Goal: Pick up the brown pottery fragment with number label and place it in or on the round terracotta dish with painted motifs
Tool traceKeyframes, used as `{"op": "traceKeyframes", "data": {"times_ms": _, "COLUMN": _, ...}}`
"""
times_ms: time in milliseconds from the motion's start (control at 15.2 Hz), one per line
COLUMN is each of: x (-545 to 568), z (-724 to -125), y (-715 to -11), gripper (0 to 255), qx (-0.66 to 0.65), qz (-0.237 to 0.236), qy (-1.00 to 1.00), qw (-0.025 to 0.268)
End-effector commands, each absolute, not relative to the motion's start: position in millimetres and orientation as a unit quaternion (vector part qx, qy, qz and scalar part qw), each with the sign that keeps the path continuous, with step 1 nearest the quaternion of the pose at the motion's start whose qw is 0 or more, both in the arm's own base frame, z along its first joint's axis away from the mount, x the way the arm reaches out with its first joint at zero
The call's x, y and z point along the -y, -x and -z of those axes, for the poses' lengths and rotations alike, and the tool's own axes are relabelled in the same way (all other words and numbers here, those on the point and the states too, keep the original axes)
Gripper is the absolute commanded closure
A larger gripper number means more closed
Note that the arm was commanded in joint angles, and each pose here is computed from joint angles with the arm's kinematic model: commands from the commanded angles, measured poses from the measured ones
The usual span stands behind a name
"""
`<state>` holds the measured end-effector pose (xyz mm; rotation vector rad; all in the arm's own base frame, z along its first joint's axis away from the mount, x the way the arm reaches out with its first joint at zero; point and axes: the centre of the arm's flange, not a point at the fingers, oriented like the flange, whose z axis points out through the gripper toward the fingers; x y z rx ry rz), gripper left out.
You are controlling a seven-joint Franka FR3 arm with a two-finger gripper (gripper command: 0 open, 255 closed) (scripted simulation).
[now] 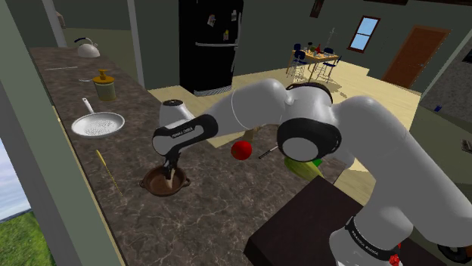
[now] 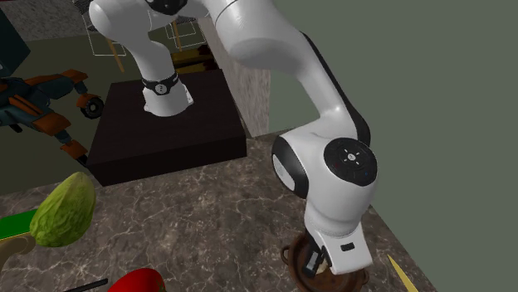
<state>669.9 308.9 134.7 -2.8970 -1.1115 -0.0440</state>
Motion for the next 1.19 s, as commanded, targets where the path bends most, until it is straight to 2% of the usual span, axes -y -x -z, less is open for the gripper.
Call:
{"op": "traceKeyframes", "data": {"times_ms": 0, "x": -309, "z": -122, "y": -670, "gripper": 255, "qx": 0.358, "qz": 0.012, "qy": 0.933, "qw": 0.019}}
{"op": "traceKeyframes", "data": {"times_ms": 396, "x": -309, "z": -110, "y": -670, "gripper": 255, "qx": 0.358, "qz": 0.012, "qy": 0.933, "qw": 0.019}}
{"op": "traceKeyframes", "data": {"times_ms": 462, "x": -309, "z": -110, "y": -670, "gripper": 0, "qx": 0.358, "qz": 0.012, "qy": 0.933, "qw": 0.019}}
{"op": "traceKeyframes", "data": {"times_ms": 726, "x": -363, "z": -117, "y": -688, "gripper": 0, "qx": 0.284, "qz": 0.056, "qy": 0.956, "qw": -0.055}}
{"op": "traceKeyframes", "data": {"times_ms": 792, "x": -368, "z": -117, "y": -690, "gripper": 0, "qx": 0.275, "qz": 0.06, "qy": 0.957, "qw": -0.064}}
{"op": "traceKeyframes", "data": {"times_ms": 1122, "x": -366, "z": -91, "y": -694, "gripper": 0, "qx": 0.275, "qz": 0.06, "qy": 0.957, "qw": -0.064}}
